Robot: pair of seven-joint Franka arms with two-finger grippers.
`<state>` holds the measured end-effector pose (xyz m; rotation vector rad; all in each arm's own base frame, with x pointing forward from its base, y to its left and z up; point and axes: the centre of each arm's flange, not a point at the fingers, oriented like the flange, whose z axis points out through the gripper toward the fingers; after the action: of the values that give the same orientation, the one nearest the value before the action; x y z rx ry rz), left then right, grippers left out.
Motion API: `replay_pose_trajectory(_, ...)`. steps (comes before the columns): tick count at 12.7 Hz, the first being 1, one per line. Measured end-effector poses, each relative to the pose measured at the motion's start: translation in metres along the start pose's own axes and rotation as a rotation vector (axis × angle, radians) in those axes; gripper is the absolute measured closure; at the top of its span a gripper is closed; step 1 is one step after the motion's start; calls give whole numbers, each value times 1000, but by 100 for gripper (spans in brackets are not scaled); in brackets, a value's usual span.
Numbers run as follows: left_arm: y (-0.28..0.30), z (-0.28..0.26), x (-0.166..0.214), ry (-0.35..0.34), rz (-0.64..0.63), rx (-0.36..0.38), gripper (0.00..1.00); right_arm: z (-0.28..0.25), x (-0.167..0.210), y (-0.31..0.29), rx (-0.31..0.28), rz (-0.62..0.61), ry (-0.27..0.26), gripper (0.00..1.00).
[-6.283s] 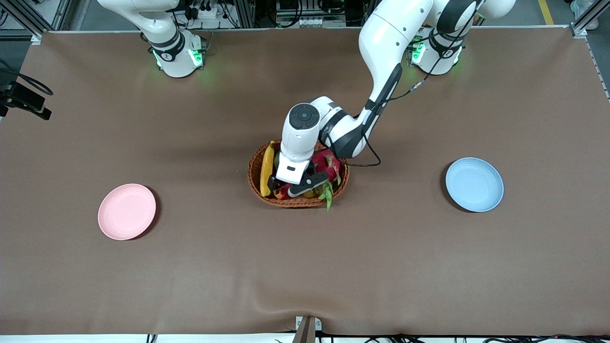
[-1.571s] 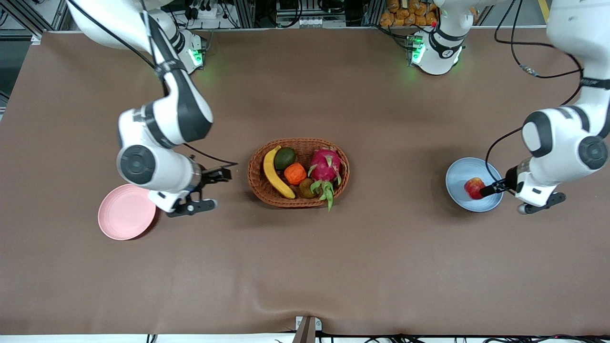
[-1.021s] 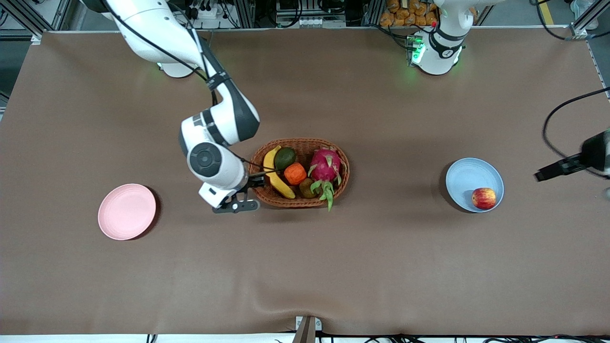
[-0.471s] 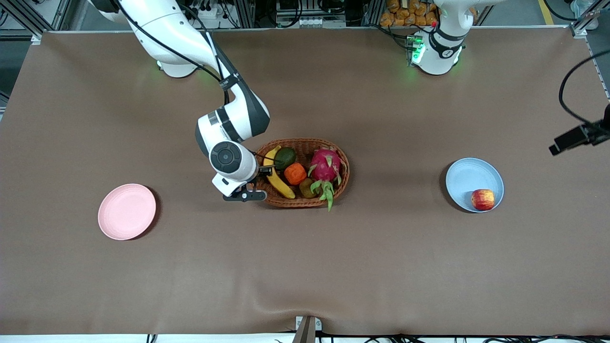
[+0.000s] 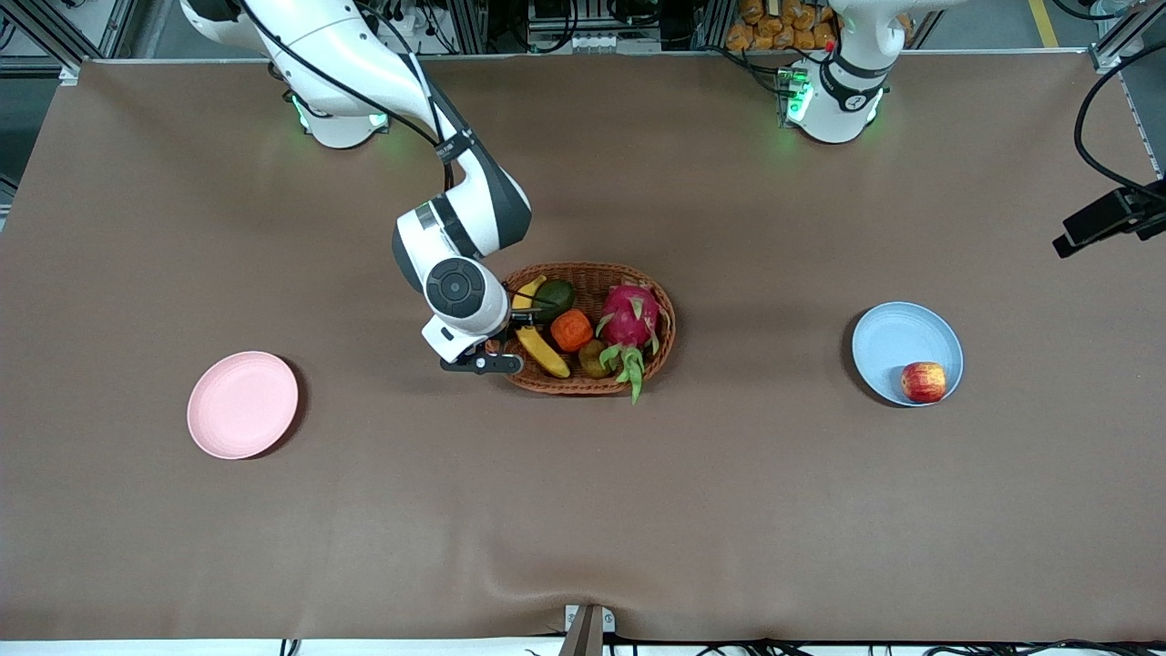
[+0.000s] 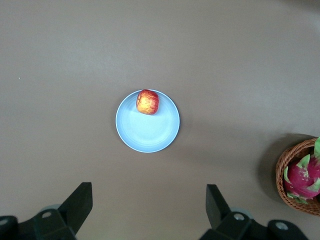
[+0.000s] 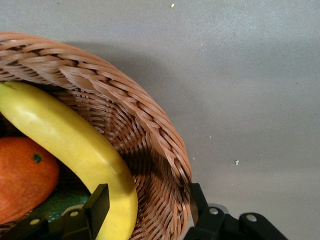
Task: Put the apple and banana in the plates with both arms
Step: 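Lower the right gripper and grasp the yellow banana in the basket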
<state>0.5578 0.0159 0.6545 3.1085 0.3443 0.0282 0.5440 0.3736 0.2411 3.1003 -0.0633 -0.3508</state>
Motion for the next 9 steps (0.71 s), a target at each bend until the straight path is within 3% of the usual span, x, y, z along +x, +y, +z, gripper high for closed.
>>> replay_pose_trajectory(9,8,-2,-7,-23,17,4,0,-19,2,-8,23,25,37,27)
